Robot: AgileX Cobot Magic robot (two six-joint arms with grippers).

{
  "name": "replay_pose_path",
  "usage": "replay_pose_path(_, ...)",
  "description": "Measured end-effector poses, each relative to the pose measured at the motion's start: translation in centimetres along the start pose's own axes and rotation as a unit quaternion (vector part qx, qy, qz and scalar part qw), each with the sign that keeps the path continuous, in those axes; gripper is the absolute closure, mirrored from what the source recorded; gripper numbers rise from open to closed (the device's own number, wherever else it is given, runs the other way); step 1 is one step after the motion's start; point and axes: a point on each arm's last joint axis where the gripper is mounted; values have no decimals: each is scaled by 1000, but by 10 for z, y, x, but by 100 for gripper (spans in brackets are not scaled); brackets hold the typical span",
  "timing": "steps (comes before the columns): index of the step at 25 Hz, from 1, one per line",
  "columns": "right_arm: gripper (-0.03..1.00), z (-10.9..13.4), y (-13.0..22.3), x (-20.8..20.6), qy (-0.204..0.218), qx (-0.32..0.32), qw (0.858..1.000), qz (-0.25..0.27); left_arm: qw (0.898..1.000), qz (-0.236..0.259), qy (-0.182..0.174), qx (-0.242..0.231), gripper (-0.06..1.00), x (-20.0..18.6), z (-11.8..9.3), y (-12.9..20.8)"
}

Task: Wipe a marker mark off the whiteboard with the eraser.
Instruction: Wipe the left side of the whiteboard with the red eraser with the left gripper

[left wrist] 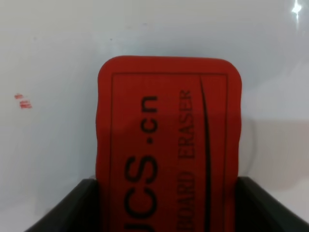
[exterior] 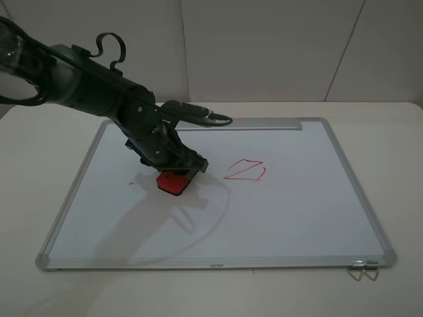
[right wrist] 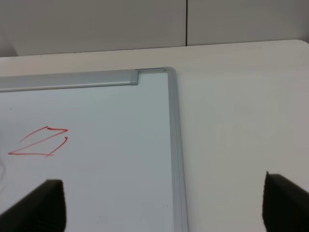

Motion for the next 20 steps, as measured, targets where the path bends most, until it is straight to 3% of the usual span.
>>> replay_pose_path(7, 24, 0, 0, 0, 0, 0, 1000, 0, 994, -11, -40, -102, 38, 1, 77, 29)
replay_pose_path(11, 24, 0, 0, 0, 0, 0, 1000, 0, 990, -5, -56, -130, 38, -3, 109, 43)
replay_pose_path(15, 24, 0, 0, 0, 0, 0, 1000, 0, 992, -1, -56, -110, 38, -4, 112, 46)
replay_pose_path(20, 24, 0, 0, 0, 0, 0, 1000, 0, 996, 5, -51, -66, 38, -2, 100, 42)
Point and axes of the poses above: a point on each arm's last joint axis where the gripper is mounted, x pointing out along that axis toward the gripper, z along the wrist's bending axis when the last joint is at zero, y = z × x, and after that the axes turned 14 degrees about x, right-handed
